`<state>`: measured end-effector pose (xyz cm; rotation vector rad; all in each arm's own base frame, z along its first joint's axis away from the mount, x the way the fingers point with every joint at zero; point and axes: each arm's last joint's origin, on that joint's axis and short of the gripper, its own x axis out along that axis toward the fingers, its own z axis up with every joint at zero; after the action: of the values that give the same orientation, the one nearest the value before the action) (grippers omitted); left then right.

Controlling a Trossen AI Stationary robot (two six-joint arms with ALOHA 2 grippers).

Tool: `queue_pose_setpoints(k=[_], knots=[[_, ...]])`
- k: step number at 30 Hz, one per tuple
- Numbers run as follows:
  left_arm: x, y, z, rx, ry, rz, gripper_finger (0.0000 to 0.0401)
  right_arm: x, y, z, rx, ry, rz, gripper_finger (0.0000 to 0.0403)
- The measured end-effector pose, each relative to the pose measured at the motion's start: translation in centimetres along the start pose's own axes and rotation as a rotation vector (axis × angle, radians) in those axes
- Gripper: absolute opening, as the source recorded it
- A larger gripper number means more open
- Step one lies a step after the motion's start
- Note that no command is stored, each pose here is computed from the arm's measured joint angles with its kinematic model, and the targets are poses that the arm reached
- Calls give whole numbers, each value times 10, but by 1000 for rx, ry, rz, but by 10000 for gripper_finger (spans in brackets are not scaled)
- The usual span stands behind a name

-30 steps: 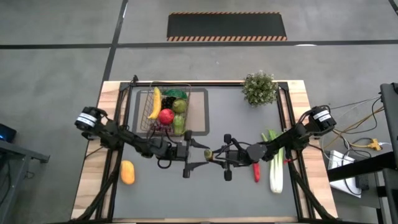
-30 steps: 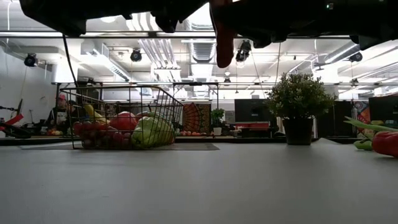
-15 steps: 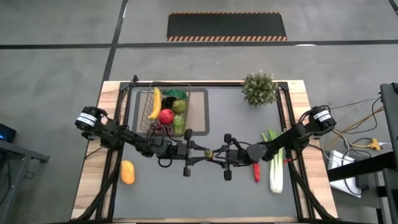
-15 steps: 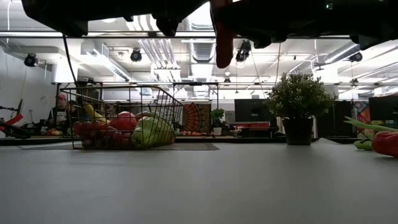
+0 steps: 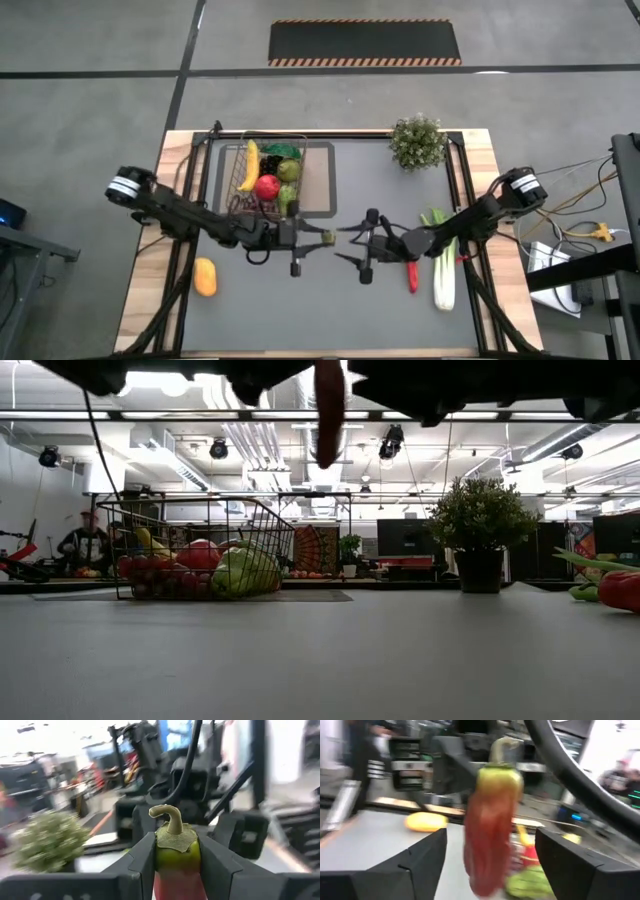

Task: Build produce basket
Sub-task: Put the dark red chili pepper into the wire basket

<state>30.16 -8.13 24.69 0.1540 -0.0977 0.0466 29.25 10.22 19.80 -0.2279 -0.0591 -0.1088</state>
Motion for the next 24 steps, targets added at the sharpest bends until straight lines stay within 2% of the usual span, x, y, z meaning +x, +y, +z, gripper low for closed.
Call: queue_pose_setpoints(k=[3,6,10,13,15,18,24], knots=[[-12,10,10,79,99,97,101,-2,-6,5,3,31,-110,302],[-25,25,20,150,193,273,101,-4,-10,6,19,72,-210,314],[-46,51,26,184,289,662,101,-6,-14,6,35,107,-299,318],[-63,71,25,175,326,987,101,-6,-13,4,41,115,-297,313],[-74,84,16,146,336,1156,102,-6,-13,3,45,115,-297,308],[-86,100,-3,49,288,1248,102,-6,-12,2,40,121,-296,300],[-94,124,-38,-118,209,1340,102,-6,-13,3,41,119,-298,292]])
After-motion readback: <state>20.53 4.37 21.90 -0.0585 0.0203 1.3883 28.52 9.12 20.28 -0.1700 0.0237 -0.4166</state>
